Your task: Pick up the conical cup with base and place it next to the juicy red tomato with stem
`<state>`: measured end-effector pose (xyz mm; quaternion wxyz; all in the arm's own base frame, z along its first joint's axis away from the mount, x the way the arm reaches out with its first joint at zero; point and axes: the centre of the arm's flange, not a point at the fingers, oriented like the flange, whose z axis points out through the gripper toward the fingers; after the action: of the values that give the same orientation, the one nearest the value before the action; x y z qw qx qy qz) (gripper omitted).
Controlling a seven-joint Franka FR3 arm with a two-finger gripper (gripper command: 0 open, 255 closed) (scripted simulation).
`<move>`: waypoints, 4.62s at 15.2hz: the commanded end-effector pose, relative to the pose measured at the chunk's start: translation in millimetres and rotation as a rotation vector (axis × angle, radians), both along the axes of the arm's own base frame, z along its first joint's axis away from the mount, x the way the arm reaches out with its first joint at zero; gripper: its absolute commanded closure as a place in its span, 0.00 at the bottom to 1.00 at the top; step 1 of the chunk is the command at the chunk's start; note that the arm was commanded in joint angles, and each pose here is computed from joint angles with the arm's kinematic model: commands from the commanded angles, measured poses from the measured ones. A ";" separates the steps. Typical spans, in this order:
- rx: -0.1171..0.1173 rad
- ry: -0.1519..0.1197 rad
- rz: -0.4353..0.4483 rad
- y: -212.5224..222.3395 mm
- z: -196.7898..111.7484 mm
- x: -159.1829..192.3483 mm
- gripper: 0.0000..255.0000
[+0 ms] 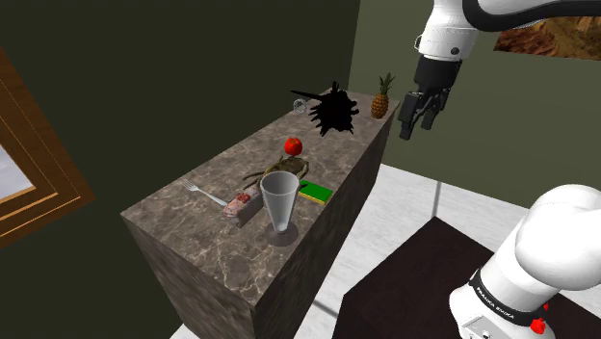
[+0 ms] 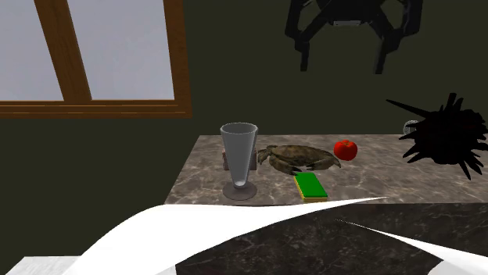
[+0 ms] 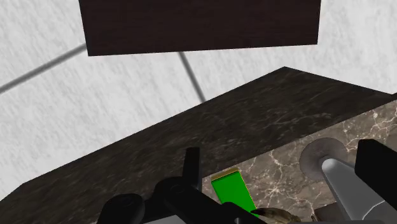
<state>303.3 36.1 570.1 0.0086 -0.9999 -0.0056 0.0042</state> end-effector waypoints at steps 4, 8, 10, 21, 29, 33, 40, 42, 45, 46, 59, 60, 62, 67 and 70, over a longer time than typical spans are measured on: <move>0.019 -0.015 -0.016 19.4 -23.2 20.7 0.00; 0.045 -0.034 -0.037 45.5 -53.0 49.3 0.00; 0.058 -0.044 -0.048 58.6 -67.5 64.1 0.00; 0.129 -0.097 -0.107 130.8 -141.3 150.1 0.00; 0.159 -0.120 -0.132 163.9 -185.0 190.6 0.00; 0.159 -0.120 -0.132 167.4 -205.6 193.2 0.00; 0.159 -0.120 -0.132 167.9 -208.6 193.6 0.00; 0.159 -0.120 -0.132 167.9 -208.5 193.6 1.00; 0.159 -0.120 -0.132 167.9 -208.5 193.6 1.00; 0.159 -0.120 -0.132 167.9 -208.5 193.6 1.00; 0.159 -0.120 -0.132 167.9 -166.4 193.6 1.00; 0.159 -0.120 -0.132 167.9 -161.1 193.6 1.00; 0.159 -0.120 -0.132 167.9 -150.5 193.6 1.00; 0.159 -0.120 -0.132 167.9 -124.1 193.6 1.00; 0.159 -0.120 -0.132 167.9 -108.3 193.6 1.00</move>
<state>496.8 204.1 456.5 0.0875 -0.9928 0.0593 -0.0564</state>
